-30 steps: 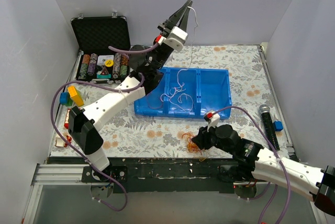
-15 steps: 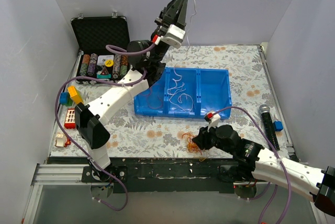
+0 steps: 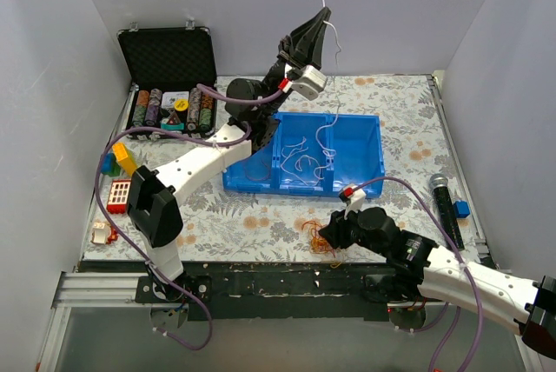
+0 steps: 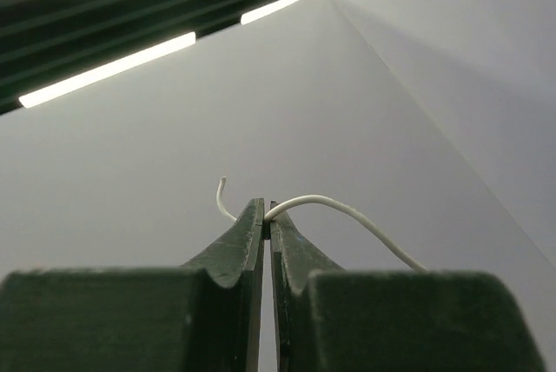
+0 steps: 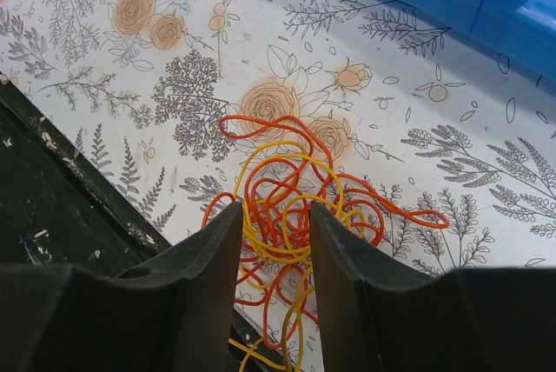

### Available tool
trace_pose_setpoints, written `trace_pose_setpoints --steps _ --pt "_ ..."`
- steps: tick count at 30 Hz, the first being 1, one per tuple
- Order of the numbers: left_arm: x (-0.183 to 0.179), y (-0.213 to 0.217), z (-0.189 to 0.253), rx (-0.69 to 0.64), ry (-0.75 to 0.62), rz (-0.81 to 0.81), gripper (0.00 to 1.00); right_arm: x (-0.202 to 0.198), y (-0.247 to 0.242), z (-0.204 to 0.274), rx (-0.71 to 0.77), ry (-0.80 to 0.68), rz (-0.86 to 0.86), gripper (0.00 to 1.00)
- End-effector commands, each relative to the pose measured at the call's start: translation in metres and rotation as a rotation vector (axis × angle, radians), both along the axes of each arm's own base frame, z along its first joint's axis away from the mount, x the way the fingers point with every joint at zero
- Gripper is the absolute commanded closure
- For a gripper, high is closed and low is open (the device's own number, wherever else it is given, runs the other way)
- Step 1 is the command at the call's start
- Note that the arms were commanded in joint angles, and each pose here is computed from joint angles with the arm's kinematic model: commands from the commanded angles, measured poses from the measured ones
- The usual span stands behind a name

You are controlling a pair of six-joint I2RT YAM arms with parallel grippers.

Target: Untangle the cables

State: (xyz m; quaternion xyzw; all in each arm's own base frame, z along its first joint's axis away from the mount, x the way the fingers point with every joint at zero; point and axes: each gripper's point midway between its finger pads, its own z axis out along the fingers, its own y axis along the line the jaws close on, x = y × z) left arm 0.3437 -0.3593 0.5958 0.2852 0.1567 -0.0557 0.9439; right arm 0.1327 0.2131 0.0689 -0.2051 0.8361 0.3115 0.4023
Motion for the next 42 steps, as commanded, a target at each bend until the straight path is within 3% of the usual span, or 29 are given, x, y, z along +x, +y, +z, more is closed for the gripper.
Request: trace_pose_setpoints --steps 1,11,17,23,34,42 --pt "0.015 0.011 -0.014 0.018 0.019 0.079 0.99 0.003 0.002 0.006 0.028 -0.019 -0.012 0.55" --pt "0.055 0.011 -0.043 0.028 0.07 0.216 1.0 0.003 0.001 0.006 0.024 -0.017 -0.016 0.55" --pt "0.063 0.006 -0.078 0.115 0.135 0.229 1.0 0.003 0.002 0.007 0.025 -0.018 -0.014 0.55" --pt "0.072 0.0 -0.167 0.313 0.355 0.219 1.0 0.004 0.001 0.006 0.02 -0.015 -0.021 0.56" --pt "0.052 0.001 -0.321 0.614 0.747 0.143 1.0 0.005 -0.001 0.006 0.023 -0.01 -0.038 0.56" --pt "0.043 0.006 -0.385 0.707 0.939 0.159 1.0 0.005 -0.001 0.005 0.025 -0.006 -0.046 0.56"
